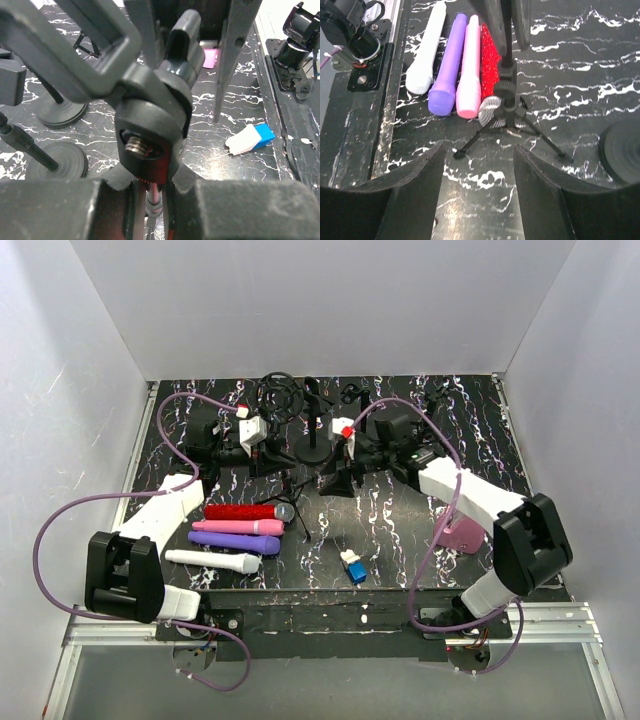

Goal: Remove the microphone from the stand

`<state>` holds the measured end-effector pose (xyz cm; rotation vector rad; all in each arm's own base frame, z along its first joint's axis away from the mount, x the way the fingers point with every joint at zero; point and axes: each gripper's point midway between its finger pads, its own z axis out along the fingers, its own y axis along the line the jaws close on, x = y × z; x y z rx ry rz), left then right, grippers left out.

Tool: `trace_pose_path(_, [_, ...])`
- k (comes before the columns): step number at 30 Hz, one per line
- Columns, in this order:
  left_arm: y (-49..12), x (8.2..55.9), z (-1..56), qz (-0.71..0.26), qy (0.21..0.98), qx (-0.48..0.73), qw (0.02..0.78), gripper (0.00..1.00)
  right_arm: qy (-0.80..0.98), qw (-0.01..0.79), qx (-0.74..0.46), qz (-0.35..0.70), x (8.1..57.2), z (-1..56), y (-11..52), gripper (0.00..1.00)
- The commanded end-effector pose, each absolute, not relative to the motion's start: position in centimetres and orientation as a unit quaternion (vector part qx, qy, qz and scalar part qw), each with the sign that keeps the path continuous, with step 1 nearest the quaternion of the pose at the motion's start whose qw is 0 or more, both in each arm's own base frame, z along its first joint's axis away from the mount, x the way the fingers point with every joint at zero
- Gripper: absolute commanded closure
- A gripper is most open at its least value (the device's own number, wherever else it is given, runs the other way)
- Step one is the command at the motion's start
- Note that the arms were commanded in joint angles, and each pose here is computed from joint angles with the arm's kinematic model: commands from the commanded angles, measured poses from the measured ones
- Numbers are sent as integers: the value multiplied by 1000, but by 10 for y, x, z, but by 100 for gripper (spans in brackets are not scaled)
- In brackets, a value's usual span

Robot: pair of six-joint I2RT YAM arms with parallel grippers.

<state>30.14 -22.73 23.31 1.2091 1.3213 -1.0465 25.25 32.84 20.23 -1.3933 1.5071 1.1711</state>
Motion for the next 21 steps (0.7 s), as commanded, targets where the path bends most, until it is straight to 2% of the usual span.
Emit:
trace_pose_path(1, [-231,284,247,-454,507,531,505,100,539,443,-546,464,270,227,367,36])
trace_pose_path(12, [-229,297,239,-423,525,523,522,100,617,409,-436,512,293,212,396,38])
trace_pose_path(21, [-229,303,236,-424,537,514,518,100,634,360,-406,551,284,213,408,46])
